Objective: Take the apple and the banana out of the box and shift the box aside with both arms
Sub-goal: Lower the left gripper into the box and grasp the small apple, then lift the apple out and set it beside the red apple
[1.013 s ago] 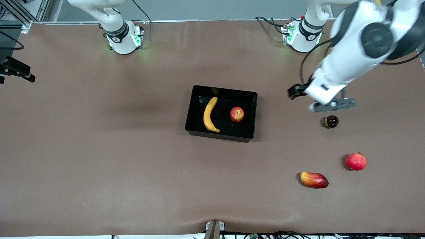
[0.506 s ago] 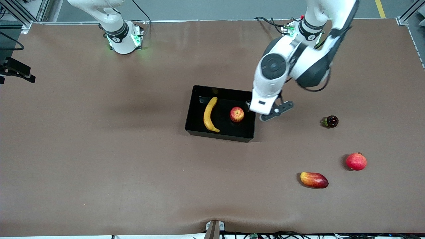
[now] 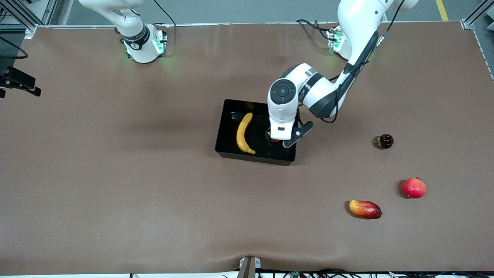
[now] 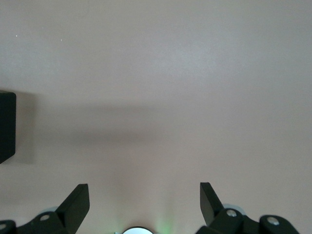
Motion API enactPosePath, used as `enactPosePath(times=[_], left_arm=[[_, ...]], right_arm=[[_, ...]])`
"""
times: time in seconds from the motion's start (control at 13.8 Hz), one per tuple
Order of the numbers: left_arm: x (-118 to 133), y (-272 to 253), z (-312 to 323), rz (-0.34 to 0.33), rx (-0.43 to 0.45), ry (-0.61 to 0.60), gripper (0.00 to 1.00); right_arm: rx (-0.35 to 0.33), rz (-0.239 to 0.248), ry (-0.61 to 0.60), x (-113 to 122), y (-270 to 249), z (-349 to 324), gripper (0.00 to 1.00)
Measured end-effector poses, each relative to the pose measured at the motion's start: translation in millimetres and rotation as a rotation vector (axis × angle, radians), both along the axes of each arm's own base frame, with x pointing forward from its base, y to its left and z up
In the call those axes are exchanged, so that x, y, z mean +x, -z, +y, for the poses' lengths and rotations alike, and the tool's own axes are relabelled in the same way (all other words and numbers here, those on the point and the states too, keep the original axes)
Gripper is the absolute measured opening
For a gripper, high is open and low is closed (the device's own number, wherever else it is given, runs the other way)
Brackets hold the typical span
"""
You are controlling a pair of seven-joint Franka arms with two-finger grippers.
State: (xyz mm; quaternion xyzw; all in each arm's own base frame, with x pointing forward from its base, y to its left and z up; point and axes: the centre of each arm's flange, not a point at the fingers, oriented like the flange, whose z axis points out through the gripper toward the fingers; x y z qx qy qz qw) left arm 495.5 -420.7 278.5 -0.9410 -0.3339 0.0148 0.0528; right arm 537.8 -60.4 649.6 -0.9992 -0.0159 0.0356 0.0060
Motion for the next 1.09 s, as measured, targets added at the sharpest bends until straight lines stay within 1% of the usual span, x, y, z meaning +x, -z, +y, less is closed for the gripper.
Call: enactPosePath(times=[0.14,0.29,0.58,0.87,0.94,1.09], left_arm=[[-3.4,11.3,-9.1,-0.014,-0.010,-0.024,1.00],[-6.5,29.2,-13.3,-0.026,0.008,-0.038,1.00],[-14.1,61.7,-21.0,-0.017,0.013,-0.041,1.00],[-16.6,76.1,-21.3,-0.004,0.020,-0.036,1.00],[-16.6,76.3,-21.3,-0.004,0.021,-0.036,0.94],[-15.0,74.1,-22.2,-0.009,0.017,-0.029,0.72]], right_arm=[[0.000,0.000,0.000,0.0,0.0,0.0,1.00],[0.000,0.000,0.000,0.0,0.0,0.0,1.00],[0.000,0.000,0.000,0.0,0.0,0.0,1.00],[0.000,0.000,0.000,0.0,0.0,0.0,1.00],[0.000,0.000,0.000,0.0,0.0,0.0,1.00],[0.000,0.000,0.000,0.0,0.0,0.0,1.00]])
